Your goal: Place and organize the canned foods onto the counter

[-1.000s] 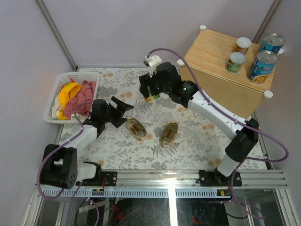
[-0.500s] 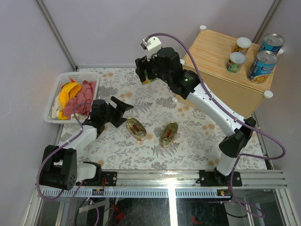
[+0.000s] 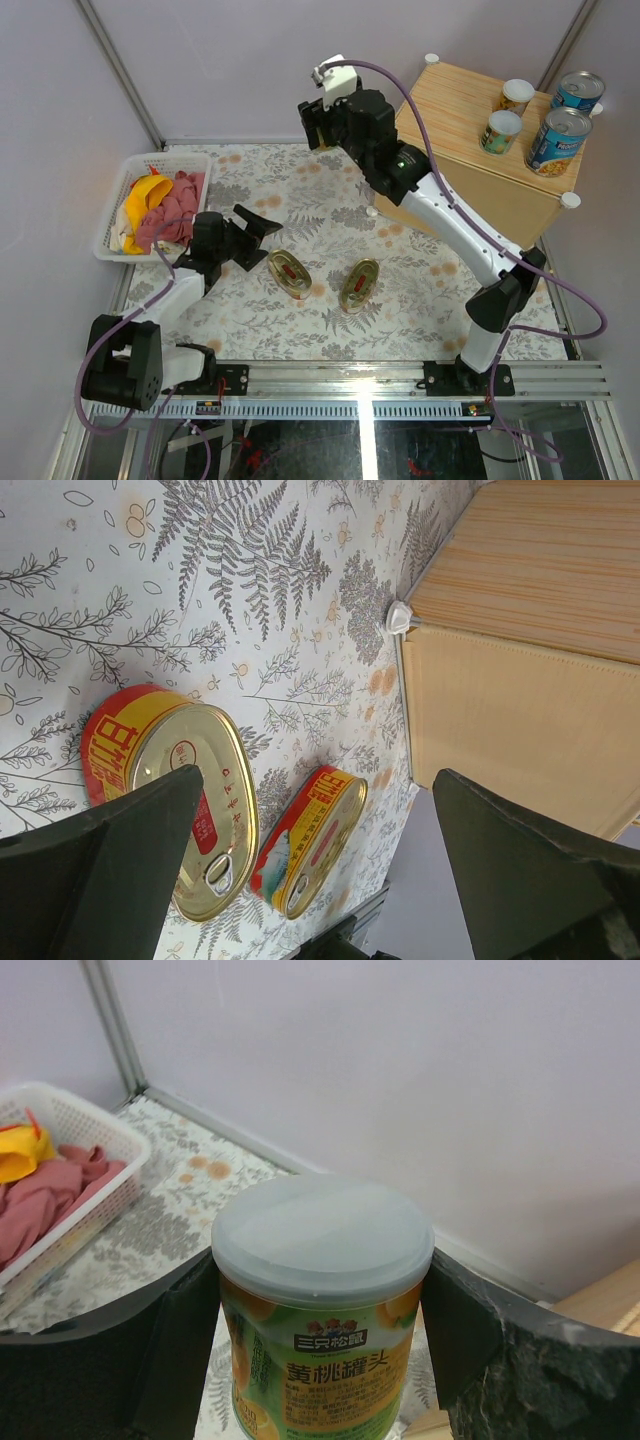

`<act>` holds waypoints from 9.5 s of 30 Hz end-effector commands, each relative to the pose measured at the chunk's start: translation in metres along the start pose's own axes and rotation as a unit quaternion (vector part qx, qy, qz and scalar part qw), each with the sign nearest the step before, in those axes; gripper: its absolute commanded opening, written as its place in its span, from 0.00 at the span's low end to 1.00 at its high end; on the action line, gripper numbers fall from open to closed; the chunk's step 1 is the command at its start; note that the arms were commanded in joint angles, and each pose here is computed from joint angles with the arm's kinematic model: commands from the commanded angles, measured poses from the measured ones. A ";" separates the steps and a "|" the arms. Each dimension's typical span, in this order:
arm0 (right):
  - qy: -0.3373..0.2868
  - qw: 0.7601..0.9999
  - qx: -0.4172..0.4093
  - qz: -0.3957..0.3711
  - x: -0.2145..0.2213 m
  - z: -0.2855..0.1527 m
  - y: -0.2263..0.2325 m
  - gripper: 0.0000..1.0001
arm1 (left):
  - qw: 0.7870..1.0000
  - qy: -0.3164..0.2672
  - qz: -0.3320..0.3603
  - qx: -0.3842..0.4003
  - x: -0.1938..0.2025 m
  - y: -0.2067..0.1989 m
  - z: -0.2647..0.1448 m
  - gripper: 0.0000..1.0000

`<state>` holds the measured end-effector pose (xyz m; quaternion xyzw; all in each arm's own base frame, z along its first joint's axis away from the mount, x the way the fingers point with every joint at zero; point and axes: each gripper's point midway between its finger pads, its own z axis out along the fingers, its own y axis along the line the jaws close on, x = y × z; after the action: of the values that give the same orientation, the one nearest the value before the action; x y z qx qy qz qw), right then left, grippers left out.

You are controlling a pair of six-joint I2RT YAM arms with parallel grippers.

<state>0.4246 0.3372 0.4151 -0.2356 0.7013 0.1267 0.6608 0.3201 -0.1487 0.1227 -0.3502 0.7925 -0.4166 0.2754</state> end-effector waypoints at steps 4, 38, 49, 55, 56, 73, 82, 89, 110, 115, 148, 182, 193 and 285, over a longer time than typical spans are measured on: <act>-0.169 0.981 0.089 0.039 -0.097 -0.034 -0.076 0.00 | 1.000 -0.012 0.003 0.004 -0.004 0.000 -0.004 1.00; -0.269 0.918 0.290 0.027 -0.092 -0.069 -0.226 0.00 | 1.000 -0.022 0.005 -0.011 -0.006 0.009 -0.003 1.00; -0.267 0.897 0.352 0.003 -0.069 -0.053 -0.250 0.00 | 0.999 -0.032 0.011 0.005 -0.007 0.007 -0.004 1.00; -0.261 0.883 0.390 -0.008 -0.057 -0.049 -0.264 0.00 | 0.999 -0.033 0.015 0.026 -0.007 0.001 -0.004 1.00; -0.260 0.880 0.397 -0.007 -0.054 -0.049 -0.266 0.00 | 0.999 -0.033 0.016 0.029 -0.007 0.000 -0.004 1.00; -0.243 0.842 0.481 0.000 -0.024 -0.043 -0.303 0.00 | 0.998 -0.026 0.041 0.032 -0.012 -0.014 -0.002 1.00; -0.244 0.825 0.509 0.015 -0.010 -0.040 -0.324 0.00 | 0.998 -0.029 0.046 0.034 -0.015 -0.018 0.000 1.00; -0.235 0.816 0.528 0.029 0.006 -0.033 -0.338 0.00 | 0.998 -0.029 0.048 0.031 -0.016 -0.018 0.003 1.00; -0.199 0.823 0.530 0.050 0.032 -0.031 -0.337 0.81 | 0.998 -0.024 0.046 0.033 -0.015 -0.019 0.004 1.00; -0.193 0.827 0.525 0.056 0.034 -0.032 -0.334 0.91 | 0.998 -0.025 0.041 0.035 -0.015 -0.018 0.003 1.00; -0.189 0.855 0.482 0.037 0.026 -0.048 -0.254 0.55 | 0.997 -0.031 0.036 0.053 -0.010 -0.025 -0.011 1.00; -0.114 0.860 0.495 0.050 0.060 0.010 -0.314 0.00 | 0.998 -0.037 0.028 0.049 -0.014 -0.020 -0.003 1.00; -0.111 0.854 0.506 0.044 0.062 0.005 -0.323 0.00 | 0.998 -0.036 0.027 0.048 -0.014 -0.019 -0.003 1.00; 0.446 0.781 0.265 0.347 0.348 -0.161 0.046 0.98 | 0.963 -0.032 0.264 0.044 0.043 -0.048 -0.043 1.00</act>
<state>0.2464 0.2351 0.0691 0.1526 0.9671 0.0265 0.2019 0.2814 -0.1787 0.1770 -0.1502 0.8298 -0.3476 0.4099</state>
